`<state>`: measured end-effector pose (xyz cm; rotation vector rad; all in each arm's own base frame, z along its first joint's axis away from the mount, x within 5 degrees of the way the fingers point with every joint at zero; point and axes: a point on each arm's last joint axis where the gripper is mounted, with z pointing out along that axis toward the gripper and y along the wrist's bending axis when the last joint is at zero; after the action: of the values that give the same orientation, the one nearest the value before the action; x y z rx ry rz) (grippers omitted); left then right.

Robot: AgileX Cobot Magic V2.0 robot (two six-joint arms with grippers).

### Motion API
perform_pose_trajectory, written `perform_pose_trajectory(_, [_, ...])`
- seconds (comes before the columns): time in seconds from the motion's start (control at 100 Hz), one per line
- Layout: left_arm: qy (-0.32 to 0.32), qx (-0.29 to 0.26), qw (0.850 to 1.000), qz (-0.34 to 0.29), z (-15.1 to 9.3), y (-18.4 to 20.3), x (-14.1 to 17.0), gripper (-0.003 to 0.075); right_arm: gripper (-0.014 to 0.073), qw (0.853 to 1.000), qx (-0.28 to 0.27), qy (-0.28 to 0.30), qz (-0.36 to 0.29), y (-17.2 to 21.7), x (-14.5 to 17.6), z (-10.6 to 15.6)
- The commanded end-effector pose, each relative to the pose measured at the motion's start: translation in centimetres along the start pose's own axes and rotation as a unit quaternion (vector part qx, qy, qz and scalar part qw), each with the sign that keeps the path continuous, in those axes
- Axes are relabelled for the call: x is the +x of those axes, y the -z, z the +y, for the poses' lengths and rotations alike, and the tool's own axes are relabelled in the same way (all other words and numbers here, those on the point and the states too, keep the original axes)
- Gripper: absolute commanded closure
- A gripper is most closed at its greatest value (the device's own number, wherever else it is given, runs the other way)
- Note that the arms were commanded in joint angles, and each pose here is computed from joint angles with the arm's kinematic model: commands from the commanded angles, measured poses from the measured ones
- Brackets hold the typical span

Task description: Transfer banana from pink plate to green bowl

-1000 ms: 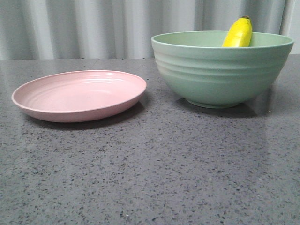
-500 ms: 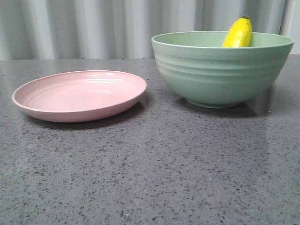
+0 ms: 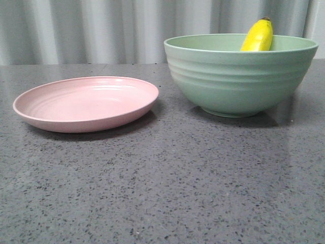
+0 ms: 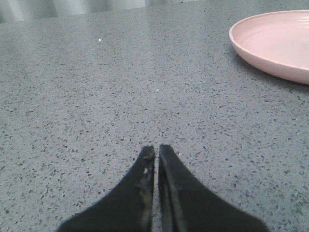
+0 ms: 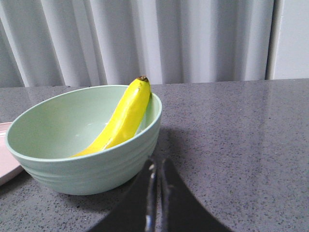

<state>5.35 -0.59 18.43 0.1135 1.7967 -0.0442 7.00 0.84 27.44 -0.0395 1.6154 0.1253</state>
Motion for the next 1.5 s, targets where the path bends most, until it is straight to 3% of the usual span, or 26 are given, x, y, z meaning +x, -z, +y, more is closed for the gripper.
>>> perform_pose_trajectory(0.0, [0.005,-0.001,1.000,-0.023,0.0,0.0,0.4,0.0739,0.0675,0.999,0.010,0.010,-0.048,0.2,-1.3,-0.1])
perform_pose_trajectory(0.14, [0.005,-0.001,1.000,-0.023,0.0,0.0,0.4,0.0739,0.0675,0.998,0.015,0.017,-0.057,0.6,0.6,-0.3])
perform_pose_trajectory(0.21, [0.005,-0.001,1.000,-0.023,0.0,0.0,0.4,0.0738,0.0675,0.994,0.027,0.095,-0.055,0.9,2.2,-0.5])
perform_pose_trajectory(0.28, [0.005,-0.001,1.000,-0.023,0.0,0.0,0.4,0.0738,0.0675,0.977,0.044,0.201,-0.051,1.1,3.8,-0.7])
perform_pose_trajectory(0.32, [0.005,-0.001,1.000,-0.023,0.0,0.0,0.4,0.0739,0.0675,0.972,0.048,0.220,-0.062,1.1,4.4,-0.8])
perform_pose_trajectory(0.39, [0.005,-0.001,1.000,-0.023,0.0,0.0,0.4,0.0739,0.0675,0.974,0.054,0.209,-0.074,1.2,5.7,-0.9])
perform_pose_trajectory(0.45, [0.005,-0.001,1.000,-0.023,0.0,0.0,0.4,0.0739,0.0675,0.980,0.063,0.167,-0.084,1.1,6.8,-1.1])
perform_pose_trajectory(0.5, [0.005,-0.001,1.000,-0.023,0.0,0.0,0.4,0.0739,0.0675,0.984,0.073,0.153,-0.051,1.2,7.3,-1.3])
perform_pose_trajectory(0.66, [0.005,-0.001,1.000,-0.023,0.0,0.0,0.4,0.0739,0.0675,0.986,0.107,0.120,-0.037,1.3,7.6,-1.7])
perform_pose_trajectory(0.88, [0.005,-0.001,1.000,-0.023,0.0,0.0,0.4,0.0739,0.0675,0.993,0.116,-0.017,-0.003,1.3,8.4,-1.9])
perform_pose_trajectory(1.08, [0.005,-0.001,1.000,-0.023,0.0,0.0,0.4,0.0739,0.0675,0.988,0.126,-0.028,0.079,1.4,9.9,-2.0])
perform_pose_trajectory(1.49, [0.005,-0.001,1.000,-0.023,0.0,0.0,0.4,0.0739,0.0675,0.988,0.127,-0.027,0.079,1.4,10.0,-2.0])
